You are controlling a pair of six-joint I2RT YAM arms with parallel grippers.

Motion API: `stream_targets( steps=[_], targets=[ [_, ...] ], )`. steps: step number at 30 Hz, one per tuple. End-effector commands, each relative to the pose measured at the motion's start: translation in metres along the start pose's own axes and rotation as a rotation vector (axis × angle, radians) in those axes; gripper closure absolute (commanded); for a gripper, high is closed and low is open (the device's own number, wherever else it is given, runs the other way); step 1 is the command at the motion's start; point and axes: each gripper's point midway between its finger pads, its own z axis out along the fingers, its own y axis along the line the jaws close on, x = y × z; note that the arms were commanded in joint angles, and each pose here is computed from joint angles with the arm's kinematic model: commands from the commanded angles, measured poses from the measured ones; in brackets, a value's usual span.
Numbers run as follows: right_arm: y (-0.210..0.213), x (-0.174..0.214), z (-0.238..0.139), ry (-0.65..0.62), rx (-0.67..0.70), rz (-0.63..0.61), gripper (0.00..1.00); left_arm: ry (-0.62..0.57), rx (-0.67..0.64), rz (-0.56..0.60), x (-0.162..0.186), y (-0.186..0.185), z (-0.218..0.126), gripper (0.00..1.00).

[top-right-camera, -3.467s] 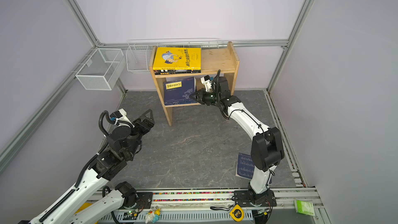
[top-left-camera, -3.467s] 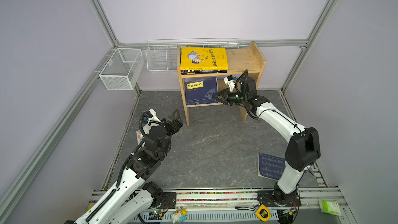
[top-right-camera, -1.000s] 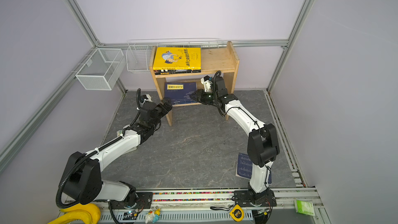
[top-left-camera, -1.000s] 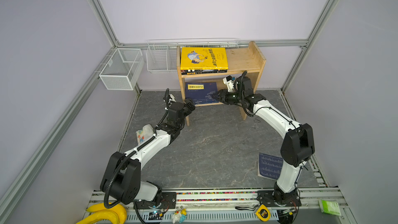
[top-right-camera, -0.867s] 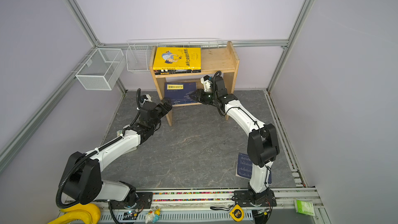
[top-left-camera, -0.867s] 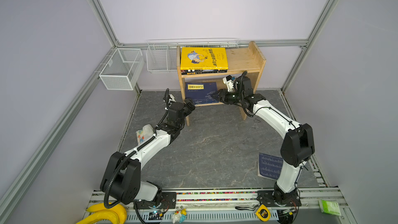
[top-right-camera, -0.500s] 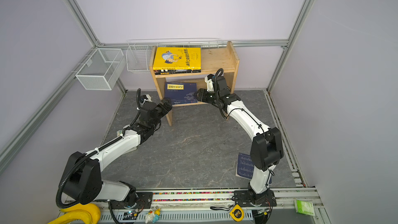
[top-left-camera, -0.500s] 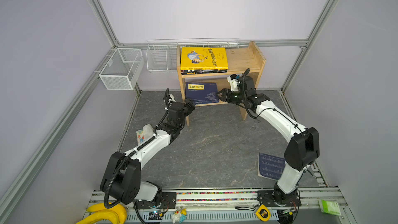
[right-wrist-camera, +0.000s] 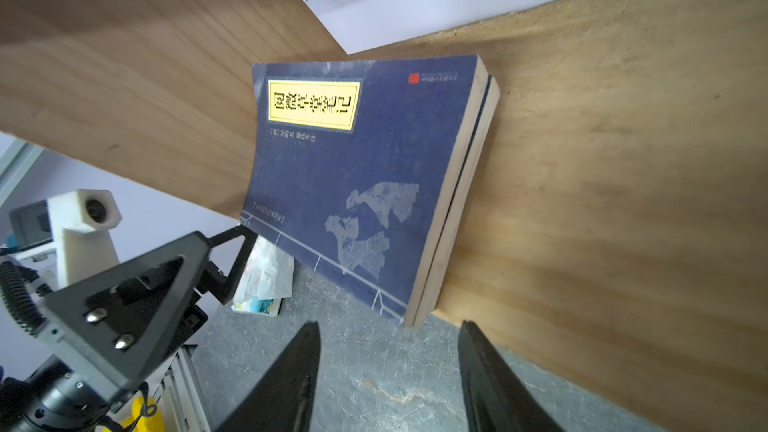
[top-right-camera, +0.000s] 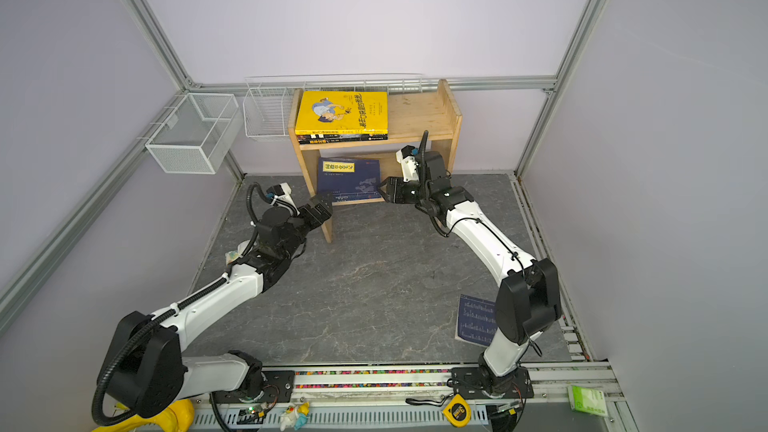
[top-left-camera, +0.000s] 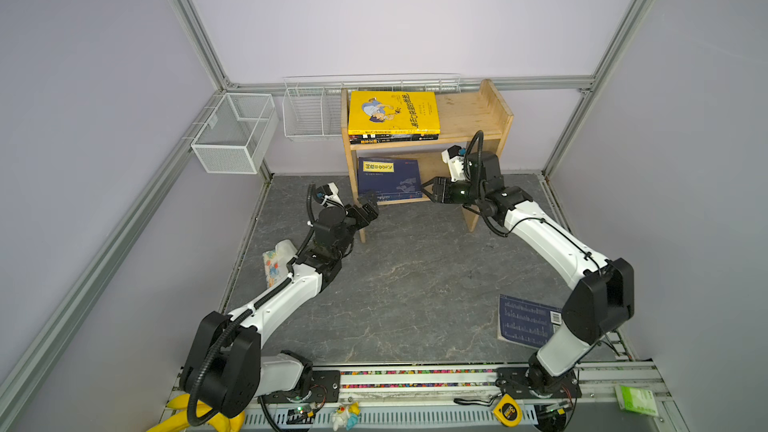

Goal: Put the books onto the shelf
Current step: 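Release the book and lower both grippers toward the barcode blue book on the floor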

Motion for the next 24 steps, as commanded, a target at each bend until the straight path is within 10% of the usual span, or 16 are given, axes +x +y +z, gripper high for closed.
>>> stream_targets(
  steps=[1,7,14,24],
  targets=[
    [0.007,0.007,-0.017,-0.009,-0.021,-0.059,0.39,-0.042,0.177,0.041,-0.017,-0.036,-0.02,0.0],
    [-0.03,0.046,-0.046,0.017,0.161,-0.049,0.28,0.078,0.222,0.031,0.01,-0.035,-0.044,0.0],
    [-0.144,0.106,-0.119,0.019,0.698,0.172,0.0,0.227,0.228,0.028,0.056,-0.031,-0.067,0.0],
    [-0.25,0.215,-0.219,0.011,1.076,0.613,0.11,0.472,0.312,0.103,0.154,-0.071,-0.07,0.0]
  ],
)
